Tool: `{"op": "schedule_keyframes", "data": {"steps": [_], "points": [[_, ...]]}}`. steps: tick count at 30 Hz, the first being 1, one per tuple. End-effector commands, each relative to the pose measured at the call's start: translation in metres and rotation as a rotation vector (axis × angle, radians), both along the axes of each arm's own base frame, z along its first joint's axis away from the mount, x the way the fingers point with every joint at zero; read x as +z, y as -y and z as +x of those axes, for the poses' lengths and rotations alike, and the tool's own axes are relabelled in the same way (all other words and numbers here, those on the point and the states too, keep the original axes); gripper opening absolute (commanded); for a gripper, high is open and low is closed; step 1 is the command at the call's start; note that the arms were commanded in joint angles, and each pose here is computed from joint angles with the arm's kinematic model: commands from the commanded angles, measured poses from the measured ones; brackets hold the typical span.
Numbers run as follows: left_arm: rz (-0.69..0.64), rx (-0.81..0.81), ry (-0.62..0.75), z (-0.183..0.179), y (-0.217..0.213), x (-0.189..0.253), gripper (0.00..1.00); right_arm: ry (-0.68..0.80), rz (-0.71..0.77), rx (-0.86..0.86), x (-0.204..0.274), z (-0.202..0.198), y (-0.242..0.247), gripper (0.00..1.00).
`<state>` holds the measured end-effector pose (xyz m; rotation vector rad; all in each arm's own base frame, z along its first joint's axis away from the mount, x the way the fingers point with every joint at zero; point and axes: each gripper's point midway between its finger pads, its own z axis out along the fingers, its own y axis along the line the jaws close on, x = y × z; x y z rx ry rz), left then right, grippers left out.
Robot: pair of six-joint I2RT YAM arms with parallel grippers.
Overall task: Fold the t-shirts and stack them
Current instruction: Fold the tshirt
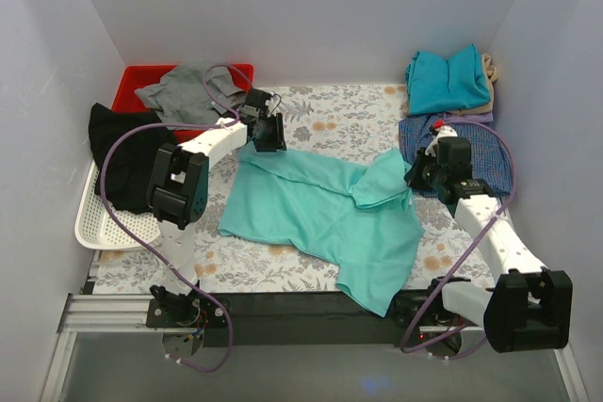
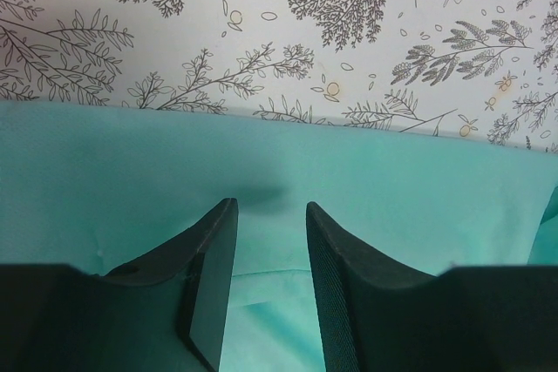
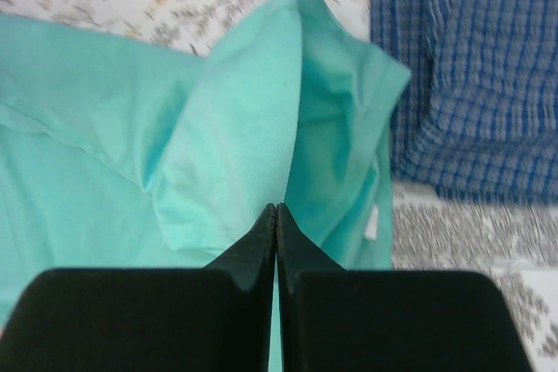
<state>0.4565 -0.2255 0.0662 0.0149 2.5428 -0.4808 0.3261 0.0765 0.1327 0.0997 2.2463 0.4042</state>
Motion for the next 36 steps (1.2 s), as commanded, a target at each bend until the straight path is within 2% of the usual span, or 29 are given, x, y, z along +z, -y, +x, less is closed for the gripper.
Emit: {"op": "schedule_keyframes", "data": {"steps": [1,9,15,17,18,20,23,25,29,36], "points": [[-0.004,-0.025,0.025,0.005,0.005,0.014,0.36,-0.146,-0.072,-0.131,-0.017,-0.044,0.026,0.01],[0.015,-0.019,0.016,0.007,0.002,0.009,0.36,-0.192,-0.095,-0.231,-0.013,-0.092,0.036,0.01],[0.035,-0.018,0.007,0.007,0.000,0.006,0.36,-0.272,-0.019,-0.174,-0.038,-0.114,0.015,0.01],[0.057,-0.009,0.009,0.008,-0.004,0.004,0.36,-0.284,-0.036,-0.173,-0.041,-0.119,0.013,0.02],[0.063,-0.005,0.012,0.009,-0.005,0.005,0.36,-0.258,-0.034,-0.156,-0.034,-0.117,0.009,0.17],[0.077,0.008,0.022,0.010,-0.008,0.007,0.36,-0.190,-0.043,-0.172,-0.019,-0.104,0.012,0.40],[0.070,0.016,0.048,0.014,-0.008,0.017,0.36,-0.060,-0.102,-0.225,0.013,-0.079,0.025,0.49],[0.042,0.004,0.072,0.017,-0.003,0.027,0.36,-0.016,-0.161,-0.275,0.023,-0.063,0.037,0.51],[-0.034,-0.021,0.113,0.020,0.010,0.049,0.37,-0.004,-0.236,-0.291,0.009,-0.027,0.041,0.51],[-0.077,-0.054,0.085,0.017,0.020,0.042,0.38,-0.020,-0.275,-0.288,-0.018,0.005,0.041,0.51]]}}
